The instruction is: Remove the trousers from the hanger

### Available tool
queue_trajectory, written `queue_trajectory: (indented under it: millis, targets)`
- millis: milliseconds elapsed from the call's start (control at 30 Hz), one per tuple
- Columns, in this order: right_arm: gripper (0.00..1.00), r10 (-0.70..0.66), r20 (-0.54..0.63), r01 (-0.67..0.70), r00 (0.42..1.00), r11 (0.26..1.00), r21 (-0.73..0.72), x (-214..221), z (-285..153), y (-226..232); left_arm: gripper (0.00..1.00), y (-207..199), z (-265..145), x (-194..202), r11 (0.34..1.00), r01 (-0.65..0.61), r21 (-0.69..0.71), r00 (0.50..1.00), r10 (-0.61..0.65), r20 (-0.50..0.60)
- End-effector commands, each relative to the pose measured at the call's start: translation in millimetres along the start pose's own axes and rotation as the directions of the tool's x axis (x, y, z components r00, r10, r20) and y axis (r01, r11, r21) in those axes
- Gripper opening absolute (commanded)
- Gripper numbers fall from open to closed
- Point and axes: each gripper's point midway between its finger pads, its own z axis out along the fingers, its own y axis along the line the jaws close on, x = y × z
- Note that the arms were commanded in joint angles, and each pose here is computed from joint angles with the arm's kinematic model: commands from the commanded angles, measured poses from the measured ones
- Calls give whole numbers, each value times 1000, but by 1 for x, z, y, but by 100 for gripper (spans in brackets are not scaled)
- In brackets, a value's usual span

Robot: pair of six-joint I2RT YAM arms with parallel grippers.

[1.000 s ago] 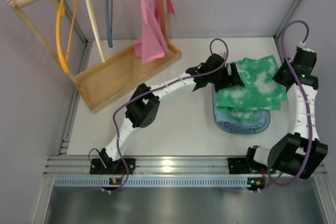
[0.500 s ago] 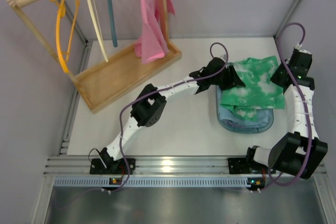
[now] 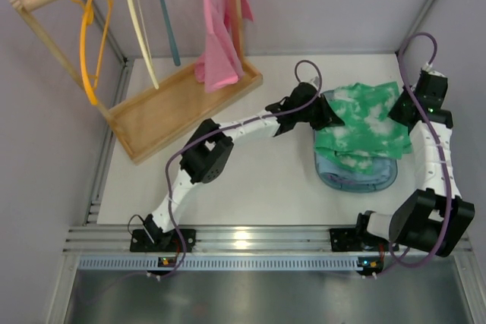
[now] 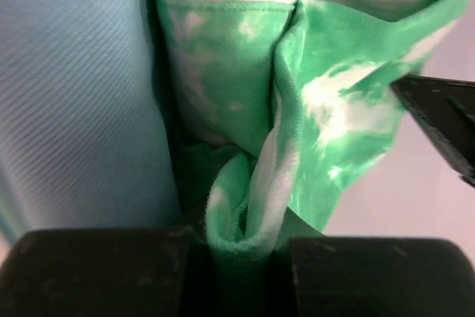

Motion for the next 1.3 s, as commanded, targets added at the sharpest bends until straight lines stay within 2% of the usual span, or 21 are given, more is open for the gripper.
queue_trajectory:
  millis: [0, 267, 467, 567, 600, 700, 733, 800, 833, 900, 933, 967, 1033, 1100, 1167, 1200, 1267]
  targets:
    - [0, 3, 60, 0, 998, 999, -43, -23, -14, 14, 0, -79, -60, -55, 985, -84, 150, 988, 62, 144]
    - [0, -2, 36, 3, 999, 999, -40, -18, -5, 13, 0, -63, -69, -35, 990, -32, 134, 996, 20, 85]
    - [4, -19, 19, 19, 1000, 999, -28, -10, 4, 9, 0, -58, -94, -46, 993, -76, 86, 983, 61, 174]
    - [10, -29, -2, 29, 1000, 999, -33, -9, 10, 10, 0, -63, -108, -55, 992, -94, 79, 974, 75, 215]
    - [13, -31, -28, 30, 999, 999, -35, -4, 15, 11, 0, -67, -113, -57, 991, -102, 81, 971, 81, 223]
    - [34, -38, -57, 35, 998, 998, -51, -3, 22, 14, 0, -65, -115, -57, 991, -109, 76, 970, 90, 225]
    - [50, -47, -56, 44, 997, 997, -56, -4, 22, 15, 0, -62, -114, -56, 992, -105, 67, 971, 88, 222]
    - [62, -58, -55, 55, 997, 997, -51, -4, 25, 13, 0, -49, -113, -50, 996, -84, 41, 976, 74, 207]
    - [74, -67, -47, 64, 997, 996, -57, -6, 25, 14, 0, -44, -113, -48, 996, -80, 30, 977, 73, 199]
    - [82, -69, -51, 65, 996, 996, -68, -7, 25, 16, 0, -33, -112, -43, 998, -70, 0, 980, 69, 188]
    - [87, -68, -57, 63, 996, 995, -78, -6, 24, 18, 5, -21, -112, -39, 997, -68, -43, 982, 74, 171]
    - [89, -69, -54, 64, 996, 994, -86, -10, 21, 20, 25, -20, -112, -41, 995, -76, -61, 982, 85, 170]
    - [92, -69, -43, 64, 997, 992, -105, -17, 14, 25, 42, -8, -117, -40, 986, -102, -133, 981, 122, 151]
    - [92, -77, -5, 76, 997, 989, -123, -33, -1, 31, 61, -17, -126, -49, 975, -156, -159, 969, 182, 166]
    - [92, -76, 47, 82, 996, 986, -144, -53, -20, 37, 71, -34, -136, -61, 964, -206, -167, 951, 238, 196]
    - [93, -71, 57, 80, 996, 982, -172, -58, -26, 44, 82, -40, -141, -68, 950, -252, -185, 933, 289, 214]
    - [91, -62, 105, 84, 992, 972, -219, -74, -43, 57, 83, -59, -156, -82, 933, -294, -209, 908, 341, 243]
